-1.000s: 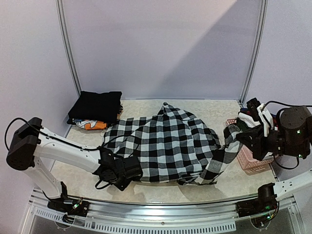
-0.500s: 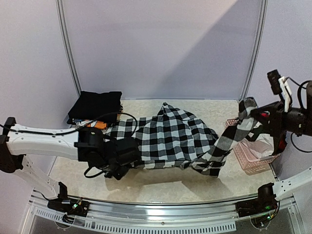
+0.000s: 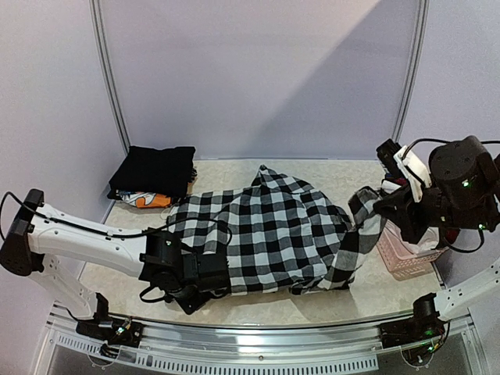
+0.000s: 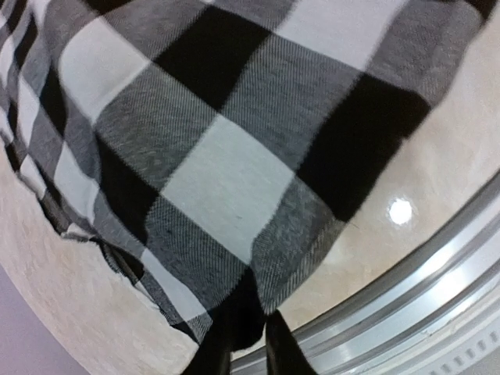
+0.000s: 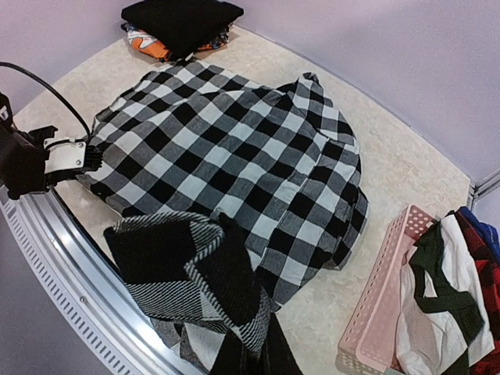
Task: Fold and stack the mixed laundry pile
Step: Pick up the flattened shirt from the center of the board.
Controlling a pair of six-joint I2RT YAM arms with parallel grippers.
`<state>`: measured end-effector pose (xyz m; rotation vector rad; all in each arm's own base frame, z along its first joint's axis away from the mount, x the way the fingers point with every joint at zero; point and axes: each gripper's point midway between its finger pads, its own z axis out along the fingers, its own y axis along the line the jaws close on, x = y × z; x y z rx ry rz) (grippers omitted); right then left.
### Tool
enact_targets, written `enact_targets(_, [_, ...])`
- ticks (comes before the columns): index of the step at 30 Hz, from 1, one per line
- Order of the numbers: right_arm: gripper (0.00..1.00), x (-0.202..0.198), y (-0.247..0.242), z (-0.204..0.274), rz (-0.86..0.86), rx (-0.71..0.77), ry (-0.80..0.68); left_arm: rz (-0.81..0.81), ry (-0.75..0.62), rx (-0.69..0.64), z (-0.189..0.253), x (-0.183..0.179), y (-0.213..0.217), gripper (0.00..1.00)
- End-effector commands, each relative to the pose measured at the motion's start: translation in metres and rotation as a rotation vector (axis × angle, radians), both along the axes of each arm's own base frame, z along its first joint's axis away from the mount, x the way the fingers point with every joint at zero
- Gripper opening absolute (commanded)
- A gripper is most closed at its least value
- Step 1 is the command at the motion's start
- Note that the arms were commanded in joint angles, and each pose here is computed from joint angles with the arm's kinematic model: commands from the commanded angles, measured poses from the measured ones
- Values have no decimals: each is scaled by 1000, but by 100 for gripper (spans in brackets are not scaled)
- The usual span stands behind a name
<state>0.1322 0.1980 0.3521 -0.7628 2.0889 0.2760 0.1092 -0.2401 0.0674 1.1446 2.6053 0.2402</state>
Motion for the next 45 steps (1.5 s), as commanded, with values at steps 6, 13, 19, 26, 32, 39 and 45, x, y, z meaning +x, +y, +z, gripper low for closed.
enact_targets(6, [0, -1, -54, 13, -92, 124, -5, 65, -77, 11, 0, -12, 15, 99])
enact_targets(13, [0, 2, -86, 19, -162, 148, -16, 135, -77, 13, -16, -17, 32, 90])
enact_targets(19, [0, 0, -111, 30, -185, 187, -28, 91, -89, 174, -35, -15, 46, 79])
enact_targets(26, [0, 2, -119, 35, -189, 176, -51, 32, -114, 279, -45, -9, 48, 69])
enact_targets(32, [0, 1, -119, 33, -188, 175, -45, -3, -143, 294, -52, -2, 34, 54])
enact_targets(39, [0, 0, -119, 30, -185, 177, -35, -15, -165, 303, -37, 1, 33, 0])
enact_targets(45, [0, -12, -82, 22, -44, 174, 13, -6, -214, 133, 31, 6, 25, 0])
